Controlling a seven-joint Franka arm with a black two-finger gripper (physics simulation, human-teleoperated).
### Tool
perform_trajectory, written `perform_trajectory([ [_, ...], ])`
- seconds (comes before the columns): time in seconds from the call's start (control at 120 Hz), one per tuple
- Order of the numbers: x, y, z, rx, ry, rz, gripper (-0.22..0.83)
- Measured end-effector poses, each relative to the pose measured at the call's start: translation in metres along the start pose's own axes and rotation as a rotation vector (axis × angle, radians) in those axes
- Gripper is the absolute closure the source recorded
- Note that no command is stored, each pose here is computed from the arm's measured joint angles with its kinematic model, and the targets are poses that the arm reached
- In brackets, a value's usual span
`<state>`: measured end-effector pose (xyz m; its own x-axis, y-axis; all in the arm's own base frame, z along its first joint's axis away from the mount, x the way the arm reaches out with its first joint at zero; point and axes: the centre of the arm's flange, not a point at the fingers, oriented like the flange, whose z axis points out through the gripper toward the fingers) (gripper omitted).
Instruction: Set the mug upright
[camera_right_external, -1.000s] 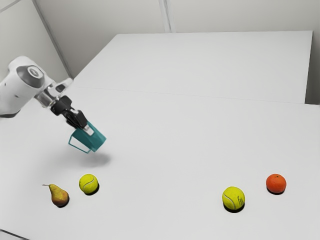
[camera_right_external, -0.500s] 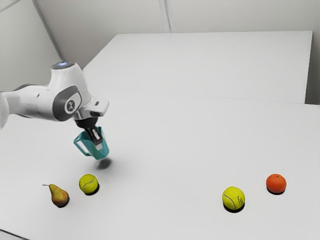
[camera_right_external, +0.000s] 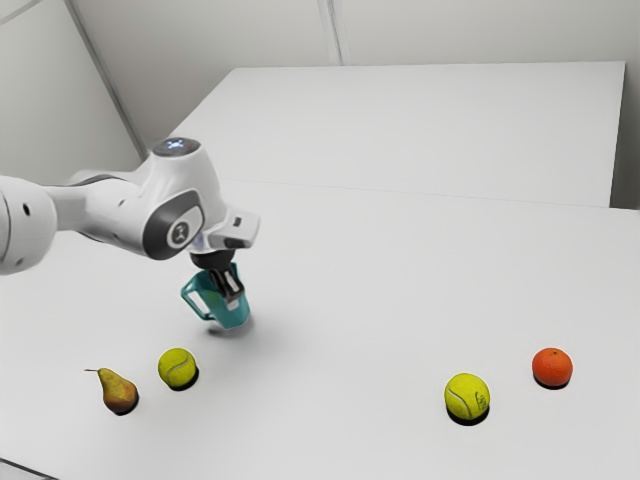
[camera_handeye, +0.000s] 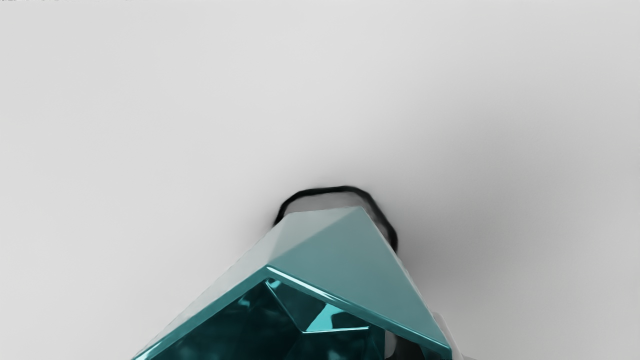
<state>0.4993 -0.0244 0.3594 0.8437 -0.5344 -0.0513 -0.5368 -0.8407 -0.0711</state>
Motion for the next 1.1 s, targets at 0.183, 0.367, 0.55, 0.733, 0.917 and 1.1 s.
perform_trajectory([
  [0.183, 0.011, 0.01, 0.011, -0.005, -0.014, -0.02, 0.79],
  [0.367, 0.019, 0.019, 0.019, -0.012, -0.025, -0.036, 0.72],
  [0.55, 0.023, 0.027, 0.016, -0.026, -0.016, -0.056, 0.38],
  [0.733, 0.021, 0.02, -0.023, -0.013, 0.051, -0.091, 0.16],
  [0.917, 0.039, -0.03, -0.071, 0.014, 0.095, -0.17, 0.07],
  [1.1, 0.066, -0.068, -0.171, 0.007, 0.168, -0.228, 0.03],
])
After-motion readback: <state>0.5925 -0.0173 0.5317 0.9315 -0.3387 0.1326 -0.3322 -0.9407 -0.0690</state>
